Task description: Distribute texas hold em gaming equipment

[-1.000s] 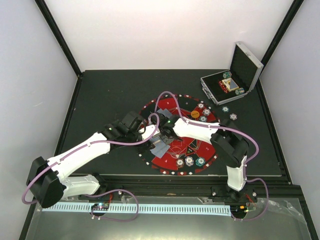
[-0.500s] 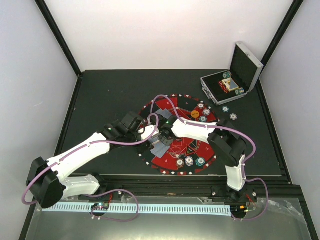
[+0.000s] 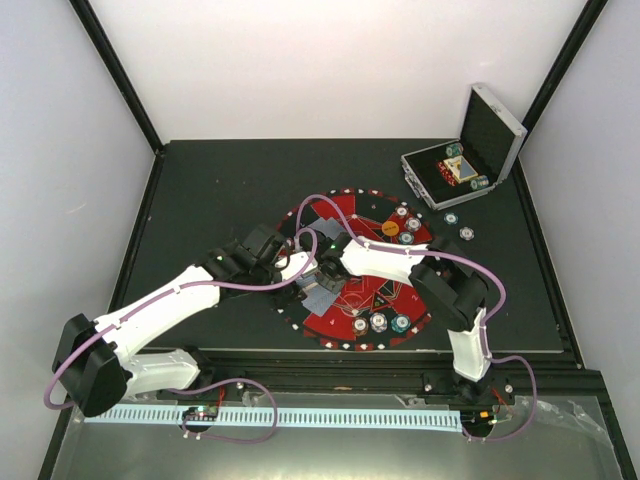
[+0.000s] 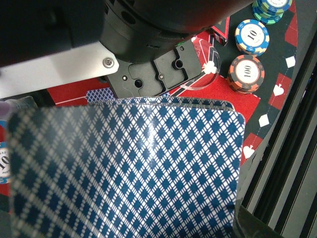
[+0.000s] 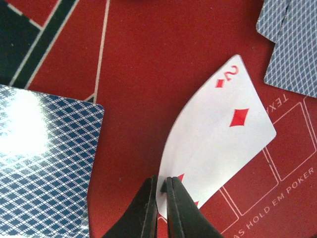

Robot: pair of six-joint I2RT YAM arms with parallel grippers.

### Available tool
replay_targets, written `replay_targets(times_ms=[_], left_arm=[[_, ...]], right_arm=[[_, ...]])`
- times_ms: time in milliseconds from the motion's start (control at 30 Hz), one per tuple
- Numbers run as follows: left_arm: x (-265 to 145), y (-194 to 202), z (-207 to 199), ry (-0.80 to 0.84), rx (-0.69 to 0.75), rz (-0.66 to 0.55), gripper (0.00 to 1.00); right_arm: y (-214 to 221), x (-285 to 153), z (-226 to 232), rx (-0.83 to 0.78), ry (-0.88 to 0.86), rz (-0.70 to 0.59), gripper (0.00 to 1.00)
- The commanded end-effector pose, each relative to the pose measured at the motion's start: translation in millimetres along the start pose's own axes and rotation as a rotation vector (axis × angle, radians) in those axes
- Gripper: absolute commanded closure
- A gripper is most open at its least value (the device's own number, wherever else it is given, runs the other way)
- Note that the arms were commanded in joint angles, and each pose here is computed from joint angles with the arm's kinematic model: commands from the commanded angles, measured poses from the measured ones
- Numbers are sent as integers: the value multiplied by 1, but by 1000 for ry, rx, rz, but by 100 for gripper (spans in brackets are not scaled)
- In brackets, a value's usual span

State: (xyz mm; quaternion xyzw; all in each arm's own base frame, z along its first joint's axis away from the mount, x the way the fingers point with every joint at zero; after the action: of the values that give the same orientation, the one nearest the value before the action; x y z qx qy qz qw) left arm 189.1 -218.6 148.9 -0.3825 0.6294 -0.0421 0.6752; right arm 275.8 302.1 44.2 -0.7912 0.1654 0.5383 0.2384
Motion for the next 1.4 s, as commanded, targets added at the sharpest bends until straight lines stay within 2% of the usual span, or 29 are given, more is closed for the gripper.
replay_targets(times_ms=[0, 467, 833, 967, 1233, 1367], left_arm=[[-9, -22, 0, -4, 31, -96, 60], [-10, -23, 1, -14, 31, -98, 60], [-12, -23, 2, -26, 31, -104, 60], [-12, -23, 2, -23, 30, -104, 60], [-10, -24, -3, 9, 34, -110, 60], [-9, -25, -8, 42, 46, -114, 60]], right_arm=[[-6, -1, 10, -18, -8, -21, 91], [-11, -17, 13, 18, -60, -80, 76], [-5, -50, 11, 81, -154, -180, 56], [8, -67, 9, 123, -205, -220, 52], [47, -85, -10, 299, -329, -324, 46], [45, -111, -29, 443, -459, -477, 45]])
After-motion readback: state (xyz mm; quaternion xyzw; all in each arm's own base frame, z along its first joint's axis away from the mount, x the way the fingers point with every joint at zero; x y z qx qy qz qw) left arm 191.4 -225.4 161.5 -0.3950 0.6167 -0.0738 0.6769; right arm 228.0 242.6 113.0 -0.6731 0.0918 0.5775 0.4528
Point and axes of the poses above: each gripper's point midway between its finger pads, its own x axis out along the fingers, its own z axis along the line the jaws close on, y = z × x, the point moved 2 cm from there along -x, back along the fingers, and after that the axes turned 1 degree about x, right-handed, at the moved point
